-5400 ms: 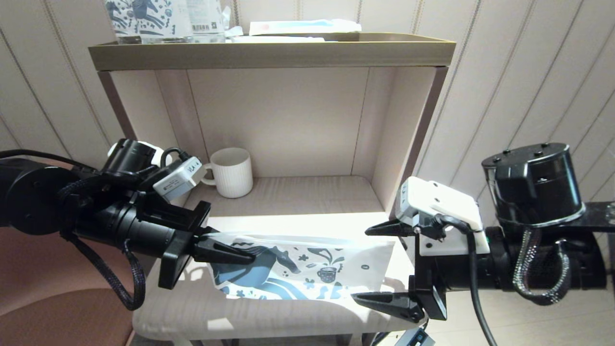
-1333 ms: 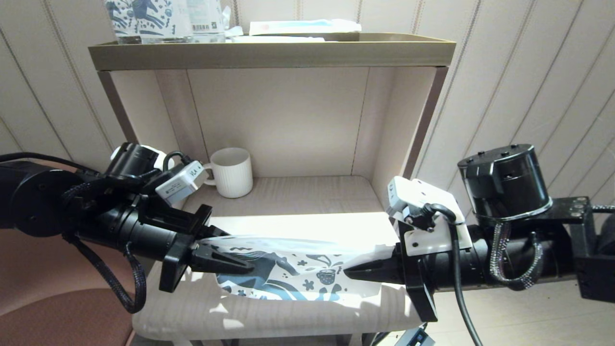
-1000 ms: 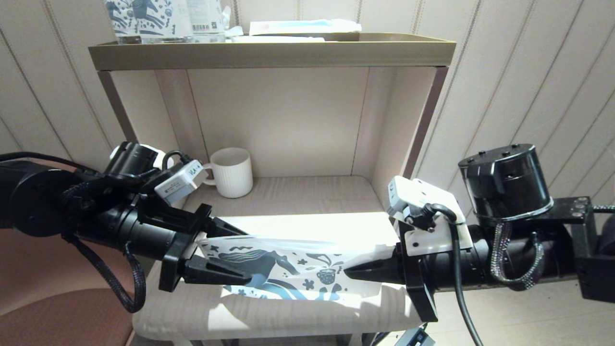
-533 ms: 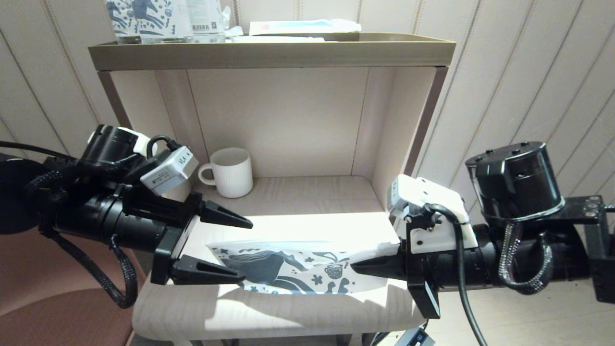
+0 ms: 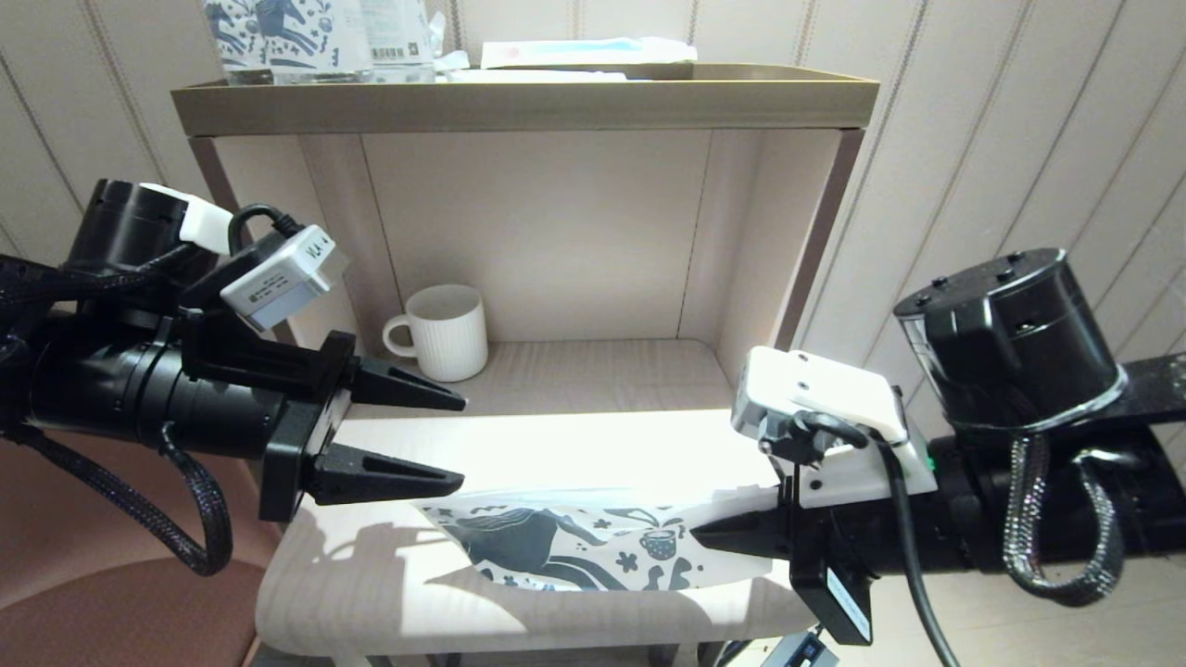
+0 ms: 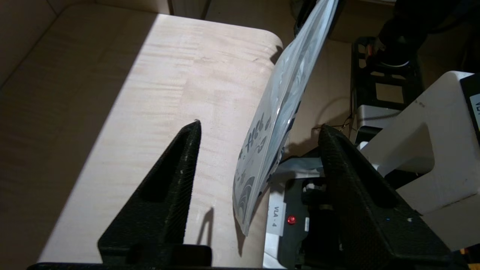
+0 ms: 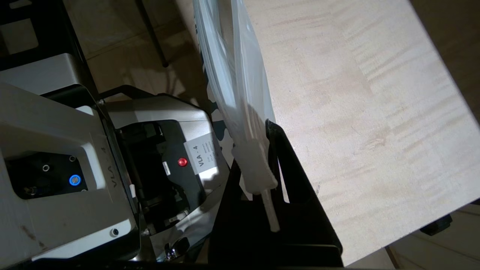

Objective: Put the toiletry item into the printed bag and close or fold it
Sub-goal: Hand it to the other hand

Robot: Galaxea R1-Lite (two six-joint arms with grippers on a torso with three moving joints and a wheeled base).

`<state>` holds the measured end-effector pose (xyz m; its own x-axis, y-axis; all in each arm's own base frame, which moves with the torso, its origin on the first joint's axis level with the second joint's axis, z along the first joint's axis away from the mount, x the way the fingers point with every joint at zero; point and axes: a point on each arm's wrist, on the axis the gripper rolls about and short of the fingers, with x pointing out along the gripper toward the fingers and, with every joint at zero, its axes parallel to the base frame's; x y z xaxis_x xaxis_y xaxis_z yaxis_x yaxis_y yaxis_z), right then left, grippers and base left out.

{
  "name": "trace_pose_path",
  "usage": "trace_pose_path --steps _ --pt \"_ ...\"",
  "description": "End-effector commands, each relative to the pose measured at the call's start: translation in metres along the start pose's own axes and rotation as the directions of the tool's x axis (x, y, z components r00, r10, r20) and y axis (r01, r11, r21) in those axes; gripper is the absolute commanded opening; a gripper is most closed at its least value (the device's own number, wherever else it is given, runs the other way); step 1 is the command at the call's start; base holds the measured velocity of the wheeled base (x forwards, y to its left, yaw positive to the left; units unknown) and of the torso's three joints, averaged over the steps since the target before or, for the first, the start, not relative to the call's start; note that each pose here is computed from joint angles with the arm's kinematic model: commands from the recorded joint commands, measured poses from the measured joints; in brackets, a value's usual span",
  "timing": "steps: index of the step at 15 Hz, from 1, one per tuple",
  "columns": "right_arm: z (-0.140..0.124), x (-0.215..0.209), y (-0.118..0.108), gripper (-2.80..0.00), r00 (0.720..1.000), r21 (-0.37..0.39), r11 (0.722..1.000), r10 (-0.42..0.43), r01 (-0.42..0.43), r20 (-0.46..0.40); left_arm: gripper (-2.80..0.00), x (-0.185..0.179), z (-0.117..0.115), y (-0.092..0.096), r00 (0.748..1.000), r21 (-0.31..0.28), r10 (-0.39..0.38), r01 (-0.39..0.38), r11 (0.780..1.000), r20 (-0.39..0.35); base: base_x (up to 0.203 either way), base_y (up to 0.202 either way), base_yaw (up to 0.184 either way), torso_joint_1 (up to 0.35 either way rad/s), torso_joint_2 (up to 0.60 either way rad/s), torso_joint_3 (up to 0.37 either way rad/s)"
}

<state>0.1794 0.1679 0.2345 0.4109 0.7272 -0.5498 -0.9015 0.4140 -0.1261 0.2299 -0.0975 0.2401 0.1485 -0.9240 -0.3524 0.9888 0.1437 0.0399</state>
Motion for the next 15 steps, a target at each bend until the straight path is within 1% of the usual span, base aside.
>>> trace_pose_path --steps 1,3,7,10,12,15 --pt "0.004 0.001 0.008 -2.80 1.000 -0.022 1.000 0.005 -0.005 -0.008 -2.80 -0.002 0.002 -0.002 1.000 0.011 -0.002 0.002 1.000 0.007 0.000 0.000 0.000 0.000 0.00 0.000" --pt "0.005 0.005 0.011 -2.80 1.000 -0.030 1.000 -0.001 0.000 -0.021 -2.80 0.000 0.002 -0.004 1.000 0.010 -0.009 0.009 1.000 0.005 0.000 0.000 0.000 0.000 0.00 0.000" --pt "0.015 0.009 0.018 -2.80 1.000 -0.055 0.998 0.027 -0.027 0.003 -2.80 0.006 0.005 -0.005 0.999 -0.031 -0.034 0.035 0.999 0.007 0.000 0.000 0.000 0.000 0.00 0.000" --pt "0.020 0.008 0.023 -2.80 0.999 -0.073 0.997 0.039 -0.038 0.017 -2.80 0.008 0.007 -0.008 0.999 -0.044 -0.047 0.047 0.998 0.009 0.000 0.000 0.000 0.000 0.00 0.000" --pt "0.022 0.011 0.030 -2.80 0.999 -0.090 0.995 0.051 -0.050 0.016 -2.80 0.011 0.014 -0.016 0.998 -0.056 -0.063 0.064 0.996 0.013 0.000 0.000 0.000 0.000 0.00 0.000" --pt "0.023 0.028 0.033 -2.80 0.998 -0.096 0.993 0.069 -0.070 -0.016 -2.80 0.016 0.016 -0.022 0.999 -0.067 -0.052 0.051 0.996 -0.013 0.000 0.000 0.000 0.000 0.00 0.000"
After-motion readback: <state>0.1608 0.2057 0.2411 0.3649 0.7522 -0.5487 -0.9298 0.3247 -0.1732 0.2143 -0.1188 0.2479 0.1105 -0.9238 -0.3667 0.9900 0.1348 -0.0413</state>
